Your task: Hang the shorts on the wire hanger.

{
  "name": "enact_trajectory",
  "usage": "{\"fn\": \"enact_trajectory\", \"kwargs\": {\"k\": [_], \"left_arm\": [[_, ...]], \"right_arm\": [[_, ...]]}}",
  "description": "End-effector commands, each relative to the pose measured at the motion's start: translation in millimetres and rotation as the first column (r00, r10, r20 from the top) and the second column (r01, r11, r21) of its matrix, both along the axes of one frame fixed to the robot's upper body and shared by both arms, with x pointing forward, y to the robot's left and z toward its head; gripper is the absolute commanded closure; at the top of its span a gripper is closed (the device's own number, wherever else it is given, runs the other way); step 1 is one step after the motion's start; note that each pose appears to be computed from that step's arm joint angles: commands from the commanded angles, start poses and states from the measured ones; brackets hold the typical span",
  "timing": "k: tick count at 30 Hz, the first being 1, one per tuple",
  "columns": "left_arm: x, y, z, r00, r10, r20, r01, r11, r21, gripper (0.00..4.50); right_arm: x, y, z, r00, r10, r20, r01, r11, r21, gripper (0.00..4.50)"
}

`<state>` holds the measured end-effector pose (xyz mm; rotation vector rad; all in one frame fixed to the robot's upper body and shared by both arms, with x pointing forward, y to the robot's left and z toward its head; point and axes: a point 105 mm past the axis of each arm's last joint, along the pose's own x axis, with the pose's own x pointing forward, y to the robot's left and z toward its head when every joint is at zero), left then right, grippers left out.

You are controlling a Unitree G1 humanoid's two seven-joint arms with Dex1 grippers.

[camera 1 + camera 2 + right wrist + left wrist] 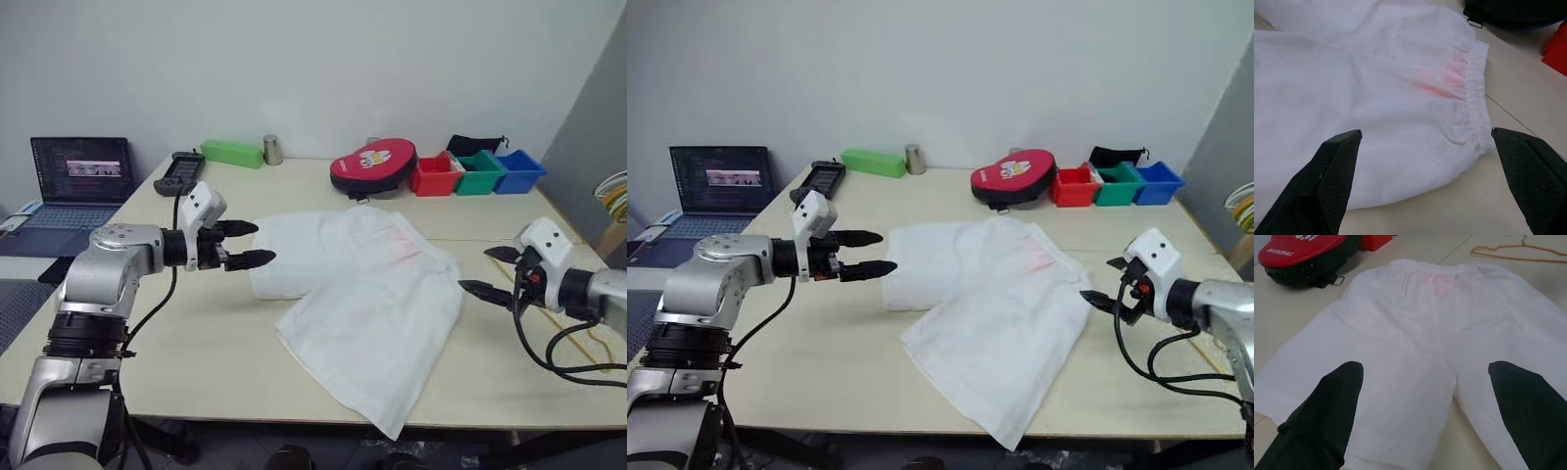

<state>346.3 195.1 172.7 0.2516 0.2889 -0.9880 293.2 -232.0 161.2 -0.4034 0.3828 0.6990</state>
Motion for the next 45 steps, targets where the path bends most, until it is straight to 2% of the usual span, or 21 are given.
{"fn": "enact_trajectory", "kwargs": {"k": [1,15,21,27,31,37,41,44,45], "left_arm": [[2.0,-2.3,17.6,0.998,-0.011,0.068,0.012,1.000,-0.011,0.13],[11.4,4.1,8.9,0.992,0.062,0.110,-0.064,0.998,0.017,0.13],[18.8,-4.9,8.7,0.980,0.103,0.171,-0.102,0.995,-0.018,0.13],[-4.9,-54.2,5.5,0.977,-0.093,0.191,0.098,0.995,-0.022,0.13],[-30.4,-87.1,-2.4,0.943,-0.263,0.203,0.260,0.965,0.045,0.13],[-45.0,-108.8,-6.9,0.922,-0.333,0.200,0.331,0.943,0.044,0.13],[-52.7,-118.5,-14.6,0.912,-0.364,0.190,0.363,0.931,0.044,0.13],[-49.4,-118.1,-14.2,0.914,-0.356,0.196,0.354,0.934,0.047,0.13],[-48.0,-117.3,-14.0,0.915,-0.353,0.197,0.350,0.935,0.049,0.13]], "right_arm": [[2.1,-1.1,12.8,0.999,0.028,0.039,-0.028,0.999,-0.017,0.01],[14.0,-11.6,13.1,0.998,-0.055,0.043,0.053,0.998,0.042,0.01],[36.0,-23.9,4.3,0.972,-0.232,-0.028,0.234,0.964,0.126,0.01],[66.0,-18.2,-25.9,0.921,-0.335,-0.199,0.370,0.912,0.176,0.01],[79.9,-16.7,-48.4,0.887,-0.370,-0.277,0.414,0.902,0.123,0.01],[95.3,-24.2,-69.6,0.834,-0.455,-0.311,0.490,0.871,0.040,0.01],[99.8,-20.4,-83.9,0.777,-0.483,-0.404,0.558,0.825,0.087,0.01],[100.4,-21.5,-86.2,0.762,-0.488,-0.425,0.578,0.809,0.106,0.47],[100.9,-21.2,-85.5,0.758,-0.487,-0.434,0.585,0.802,0.122,0.83]]}}
